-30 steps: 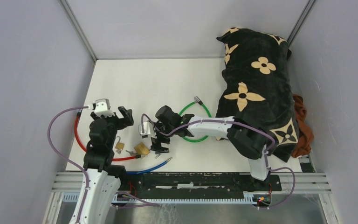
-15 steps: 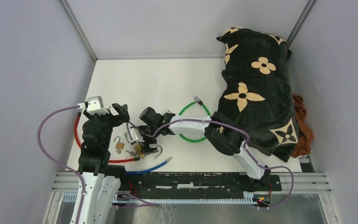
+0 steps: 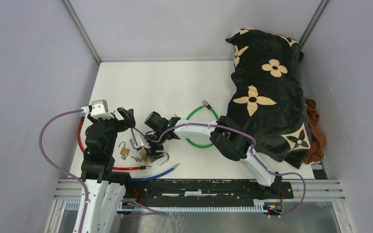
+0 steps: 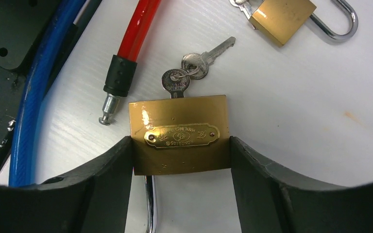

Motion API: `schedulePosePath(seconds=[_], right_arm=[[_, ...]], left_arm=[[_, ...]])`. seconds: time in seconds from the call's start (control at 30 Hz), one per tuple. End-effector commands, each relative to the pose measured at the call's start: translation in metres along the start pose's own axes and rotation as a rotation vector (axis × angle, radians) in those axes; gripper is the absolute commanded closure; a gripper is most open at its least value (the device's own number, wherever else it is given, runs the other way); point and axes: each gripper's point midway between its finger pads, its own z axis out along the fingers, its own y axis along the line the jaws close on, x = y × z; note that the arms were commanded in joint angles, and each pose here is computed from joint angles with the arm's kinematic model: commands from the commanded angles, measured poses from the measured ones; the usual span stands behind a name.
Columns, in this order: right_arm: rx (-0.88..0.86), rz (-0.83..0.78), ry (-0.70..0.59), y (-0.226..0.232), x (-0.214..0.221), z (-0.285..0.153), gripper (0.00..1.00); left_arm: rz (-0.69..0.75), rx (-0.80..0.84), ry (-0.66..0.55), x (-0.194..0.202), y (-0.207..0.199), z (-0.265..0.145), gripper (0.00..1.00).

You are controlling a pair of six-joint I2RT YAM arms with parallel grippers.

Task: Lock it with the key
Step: Pick up the lock from the center of the board, then lock the lock.

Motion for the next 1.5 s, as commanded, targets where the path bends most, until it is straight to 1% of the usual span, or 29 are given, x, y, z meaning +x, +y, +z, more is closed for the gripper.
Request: schedulePosePath(seconds=[0.0, 0.03, 0.07, 0.1, 0.17, 0.23, 0.3, 0.33, 0.37, 0.47, 0.5, 0.57, 0.63, 0.67, 0.77, 0.83, 0.9, 0.97, 1.03, 1.07, 1.1, 1.23, 1.37, 1.47], right_arm=[[0.021, 0.016, 0.045, 0.011, 0.014, -0.007, 0.53], [0.027, 0.023, 0.032, 0.011, 0.009, -0.012, 0.59], [0.031, 0.043, 0.025, 0.012, 0.007, -0.015, 0.7], [0.039, 0.06, 0.015, 0.012, 0.003, -0.019, 0.78], [0.045, 0.1, -0.018, 0.013, -0.003, -0.028, 0.8], [0.038, 0.163, -0.066, 0.018, -0.008, -0.036, 0.84], [0.041, 0.227, -0.11, 0.019, -0.014, -0.046, 0.91], [0.049, 0.261, -0.123, 0.019, -0.014, -0.052, 0.98], [0.06, 0.288, -0.131, 0.018, -0.015, -0.058, 1.0], [0.092, 0.39, -0.155, 0.022, -0.011, -0.076, 1.0], [0.101, 0.449, -0.163, 0.025, -0.006, -0.08, 1.0], [0.117, 0.539, -0.23, 0.028, -0.005, -0.09, 1.0], [0.118, 0.597, -0.308, 0.029, -0.006, -0.101, 1.0], [0.124, 0.651, -0.332, 0.03, -0.006, -0.106, 1.0], [0.157, 0.7, -0.397, 0.025, -0.01, -0.123, 1.0], [0.166, 0.717, -0.415, 0.024, -0.012, -0.131, 1.0], [0.169, 0.736, -0.431, 0.025, -0.011, -0.136, 1.0], [0.168, 0.726, -0.464, 0.026, -0.015, -0.144, 1.0], [0.151, 0.718, -0.487, 0.03, -0.018, -0.149, 1.0], [0.141, 0.708, -0.495, 0.032, -0.021, -0.15, 1.0], [0.131, 0.694, -0.503, 0.034, -0.024, -0.152, 1.0], [0.102, 0.657, -0.514, 0.042, -0.031, -0.157, 1.0], [0.086, 0.643, -0.531, 0.045, -0.038, -0.161, 1.0], [0.086, 0.629, -0.545, 0.044, -0.043, -0.164, 1.0]], left_arm=[[0.042, 0.015, -0.062, -0.026, -0.004, -0.004, 0.02], [0.053, 0.019, -0.065, -0.027, -0.004, -0.004, 0.02], [0.064, 0.032, -0.066, -0.028, -0.006, -0.005, 0.02], [0.077, 0.06, -0.065, -0.03, -0.011, -0.005, 0.02], [0.102, 0.153, -0.051, -0.028, -0.027, -0.007, 0.02], [0.136, 0.276, -0.011, -0.019, -0.046, -0.01, 0.02], [0.189, 0.416, 0.054, -0.002, -0.066, -0.015, 0.04], [0.225, 0.455, 0.084, 0.005, -0.069, -0.016, 0.06], [0.282, 0.492, 0.104, 0.011, -0.072, -0.017, 0.08], [0.503, 0.646, 0.154, 0.028, -0.081, -0.026, 0.18], [0.58, 0.706, 0.193, 0.039, -0.082, -0.032, 0.21], [0.727, 0.816, 0.243, 0.055, -0.083, -0.039, 0.28], [0.837, 0.921, 0.309, 0.073, -0.081, -0.046, 0.3], [0.868, 0.975, 0.357, 0.084, -0.081, -0.047, 0.31], [0.935, 1.152, 0.398, 0.102, -0.093, -0.059, 0.32], [1.015, 1.299, 0.356, 0.115, -0.102, -0.072, 0.3], [1.057, 1.432, 0.298, 0.13, -0.108, -0.087, 0.24], [1.103, 1.528, 0.236, 0.147, -0.11, -0.098, 0.16], [1.12, 1.563, 0.172, 0.16, -0.116, -0.097, 0.1], [1.111, 1.58, 0.174, 0.168, -0.119, -0.098, 0.09], [1.124, 1.569, 0.133, 0.17, -0.125, -0.09, 0.07], [1.154, 1.505, 0.064, 0.176, -0.139, -0.063, 0.07], [1.197, 1.516, 0.065, 0.186, -0.138, -0.052, 0.15], [1.191, 1.526, 0.082, 0.192, -0.139, -0.049, 0.27]])
